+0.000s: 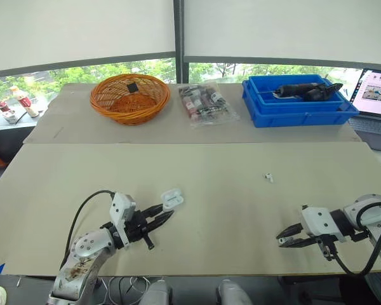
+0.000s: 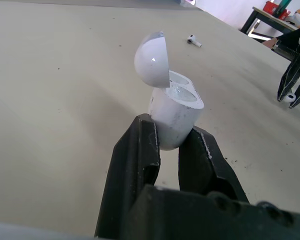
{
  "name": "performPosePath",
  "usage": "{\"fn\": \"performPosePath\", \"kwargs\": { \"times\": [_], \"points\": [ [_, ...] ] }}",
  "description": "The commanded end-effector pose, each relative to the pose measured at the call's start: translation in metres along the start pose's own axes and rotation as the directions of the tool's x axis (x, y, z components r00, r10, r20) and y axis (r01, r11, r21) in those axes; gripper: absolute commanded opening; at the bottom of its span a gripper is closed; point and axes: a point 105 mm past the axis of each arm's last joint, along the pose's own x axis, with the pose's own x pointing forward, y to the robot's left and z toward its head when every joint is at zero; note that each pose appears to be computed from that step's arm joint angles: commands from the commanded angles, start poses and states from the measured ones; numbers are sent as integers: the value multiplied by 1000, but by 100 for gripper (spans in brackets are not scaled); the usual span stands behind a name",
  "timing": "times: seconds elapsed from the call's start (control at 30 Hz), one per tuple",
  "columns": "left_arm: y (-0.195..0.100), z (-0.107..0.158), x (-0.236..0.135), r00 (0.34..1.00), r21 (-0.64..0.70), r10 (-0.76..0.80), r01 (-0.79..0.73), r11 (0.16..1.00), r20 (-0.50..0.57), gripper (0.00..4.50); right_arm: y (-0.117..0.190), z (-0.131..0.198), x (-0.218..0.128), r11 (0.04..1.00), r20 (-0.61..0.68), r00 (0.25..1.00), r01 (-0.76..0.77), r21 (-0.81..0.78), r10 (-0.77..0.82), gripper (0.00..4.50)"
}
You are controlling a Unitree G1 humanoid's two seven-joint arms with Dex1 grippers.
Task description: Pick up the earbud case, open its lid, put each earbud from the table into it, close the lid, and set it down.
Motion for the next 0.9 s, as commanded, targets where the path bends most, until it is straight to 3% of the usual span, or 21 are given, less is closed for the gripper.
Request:
{"fn": "performPosePath", "kwargs": {
  "times": [0.03,0.3,0.37,0.53,0.8,0.87,0.9],
  "points": [
    [-3,12,0,1000,24,-7,6,1000,30,51,-3,4,1,999,21,1000,-7,-43,8,34],
    [-8,14,2,999,12,-17,16,1000,30,51,4,-1,7,998,11,998,-56,-21,56,34],
    [-8,14,3,999,11,-16,16,1000,29,51,1,-2,7,999,18,999,-43,2,43,138],
    [-9,15,4,999,5,-14,14,1000,30,51,-3,-1,4,1000,27,1000,-15,-10,15,308],
    [-14,12,3,1000,-17,-11,11,1000,18,51,-11,40,-22,995,-43,998,35,-91,-39,312],
    [-16,10,3,1000,-22,-12,12,1000,14,51,-10,50,-23,994,-130,990,31,-102,-45,312],
    [-16,9,3,1000,-25,-13,14,1000,13,51,-12,45,-24,991,-247,966,47,-123,-76,312]
  ]
}}
